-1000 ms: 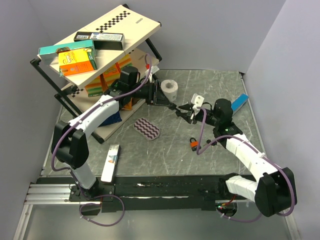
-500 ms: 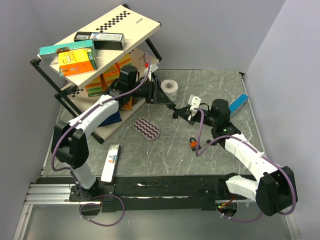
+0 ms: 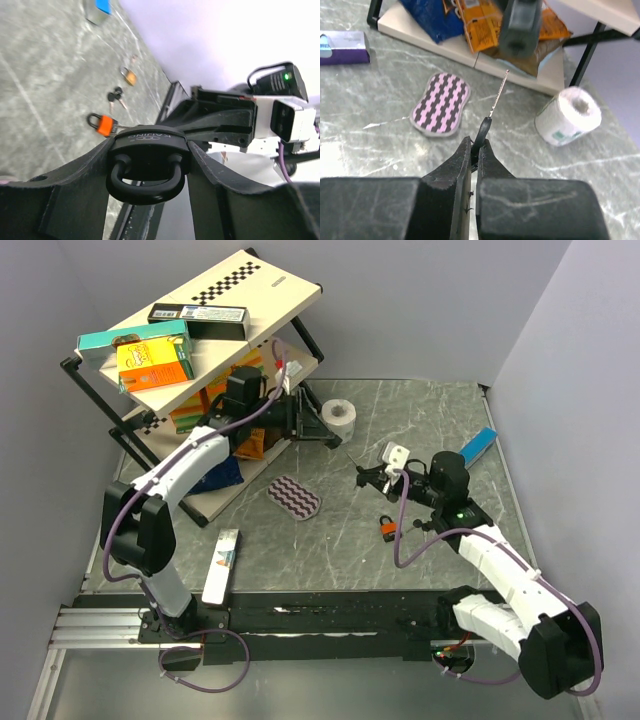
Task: Lock with the key
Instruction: Lock the lock, then place the key at the center of the board.
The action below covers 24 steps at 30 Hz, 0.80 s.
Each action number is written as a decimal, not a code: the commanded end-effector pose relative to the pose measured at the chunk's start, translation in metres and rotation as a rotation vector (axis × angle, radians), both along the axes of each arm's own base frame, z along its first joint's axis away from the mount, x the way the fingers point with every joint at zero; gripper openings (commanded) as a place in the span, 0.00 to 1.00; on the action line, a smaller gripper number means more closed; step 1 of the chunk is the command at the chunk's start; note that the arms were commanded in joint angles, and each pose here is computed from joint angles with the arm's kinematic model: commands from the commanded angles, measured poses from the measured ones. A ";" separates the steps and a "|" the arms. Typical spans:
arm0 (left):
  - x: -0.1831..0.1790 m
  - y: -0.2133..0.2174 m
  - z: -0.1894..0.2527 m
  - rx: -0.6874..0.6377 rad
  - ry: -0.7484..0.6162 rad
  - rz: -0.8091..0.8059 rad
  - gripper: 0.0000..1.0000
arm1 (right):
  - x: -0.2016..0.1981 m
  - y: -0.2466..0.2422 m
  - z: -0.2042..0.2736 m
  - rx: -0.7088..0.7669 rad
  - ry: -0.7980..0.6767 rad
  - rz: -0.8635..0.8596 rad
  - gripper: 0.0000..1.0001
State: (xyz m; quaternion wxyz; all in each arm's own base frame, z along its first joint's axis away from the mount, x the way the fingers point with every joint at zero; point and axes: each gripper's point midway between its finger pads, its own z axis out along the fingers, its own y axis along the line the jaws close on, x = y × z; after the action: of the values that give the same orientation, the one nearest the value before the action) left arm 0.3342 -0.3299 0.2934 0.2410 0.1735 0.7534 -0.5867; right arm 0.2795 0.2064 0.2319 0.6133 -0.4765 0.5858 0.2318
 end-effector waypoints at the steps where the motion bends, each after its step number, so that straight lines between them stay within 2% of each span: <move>1: 0.011 0.003 0.038 -0.055 -0.141 0.011 0.01 | -0.012 -0.008 -0.001 -0.020 0.044 -0.015 0.00; 3: 0.008 0.005 0.036 -0.044 -0.144 0.010 0.01 | -0.017 -0.008 -0.002 -0.017 0.084 -0.006 0.00; 5: 0.006 0.008 0.036 -0.031 -0.172 0.010 0.01 | -0.030 -0.009 -0.017 -0.035 0.202 0.001 0.00; 8: 0.002 0.012 0.032 -0.005 -0.189 0.014 0.01 | -0.044 -0.013 -0.035 -0.089 0.303 0.012 0.00; 15: -0.006 0.018 0.011 0.047 -0.161 0.019 0.01 | -0.060 -0.023 -0.067 -0.230 0.345 0.070 0.00; 24: -0.024 0.022 -0.023 0.139 -0.130 -0.018 0.01 | -0.043 -0.014 -0.092 -0.189 0.655 -0.033 0.00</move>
State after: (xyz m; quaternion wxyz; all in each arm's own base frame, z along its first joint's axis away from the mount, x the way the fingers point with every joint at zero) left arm 0.3278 -0.3079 0.2460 0.2390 0.1825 0.7968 -0.5241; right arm 0.2225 0.1830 0.1237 0.3577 -0.4665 0.7559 0.2882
